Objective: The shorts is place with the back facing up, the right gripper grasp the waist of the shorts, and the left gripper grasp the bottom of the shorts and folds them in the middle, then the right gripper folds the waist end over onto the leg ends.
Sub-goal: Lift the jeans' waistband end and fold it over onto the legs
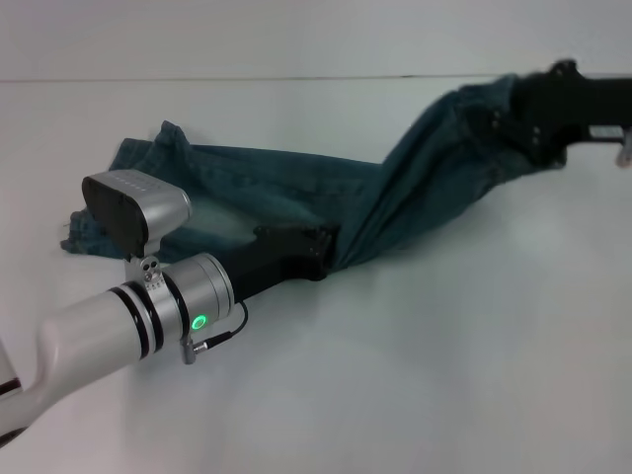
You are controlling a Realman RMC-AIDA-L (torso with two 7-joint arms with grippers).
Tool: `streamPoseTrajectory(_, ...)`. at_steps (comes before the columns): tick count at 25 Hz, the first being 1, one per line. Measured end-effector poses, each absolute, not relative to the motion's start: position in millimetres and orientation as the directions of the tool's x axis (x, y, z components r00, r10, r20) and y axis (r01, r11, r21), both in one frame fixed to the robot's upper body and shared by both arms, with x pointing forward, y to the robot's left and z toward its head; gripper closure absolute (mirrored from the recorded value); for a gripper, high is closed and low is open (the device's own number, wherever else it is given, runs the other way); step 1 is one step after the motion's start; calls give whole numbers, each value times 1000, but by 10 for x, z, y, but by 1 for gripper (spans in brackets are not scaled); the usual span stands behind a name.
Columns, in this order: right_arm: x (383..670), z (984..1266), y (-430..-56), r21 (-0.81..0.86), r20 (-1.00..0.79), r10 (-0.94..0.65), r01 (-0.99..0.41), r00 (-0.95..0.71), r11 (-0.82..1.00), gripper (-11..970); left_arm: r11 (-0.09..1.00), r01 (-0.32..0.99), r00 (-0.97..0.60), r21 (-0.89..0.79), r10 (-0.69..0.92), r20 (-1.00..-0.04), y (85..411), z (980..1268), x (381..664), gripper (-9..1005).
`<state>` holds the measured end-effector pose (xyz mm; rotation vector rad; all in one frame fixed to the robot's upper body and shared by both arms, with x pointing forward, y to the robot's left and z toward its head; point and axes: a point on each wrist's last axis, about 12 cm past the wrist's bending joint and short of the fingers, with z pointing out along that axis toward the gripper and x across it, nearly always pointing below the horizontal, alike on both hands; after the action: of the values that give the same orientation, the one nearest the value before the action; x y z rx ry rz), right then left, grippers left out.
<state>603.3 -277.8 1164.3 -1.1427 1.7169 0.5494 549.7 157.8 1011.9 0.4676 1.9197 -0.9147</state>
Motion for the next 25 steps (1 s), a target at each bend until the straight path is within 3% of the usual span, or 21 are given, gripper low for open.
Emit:
streamPoseTrajectory(12,6433,11953,-1854,-214,-857,-509,-955,82,206,904,660,623,-490,-419,-88,-867,1570,10038,5347,995)
streamPoseTrajectory(20,6501,12074,-1269,-305,-787,-561,-952,255,-4,905,666,618,-473,-417,-108,-874,1449,9957,5142,995)
streamPoseTrajectory(25,6502,12052,-1094,-336,-748,-588,-940,307,-62,905,692,601,-459,-399,-110,-881,1402,9884,4983,994)
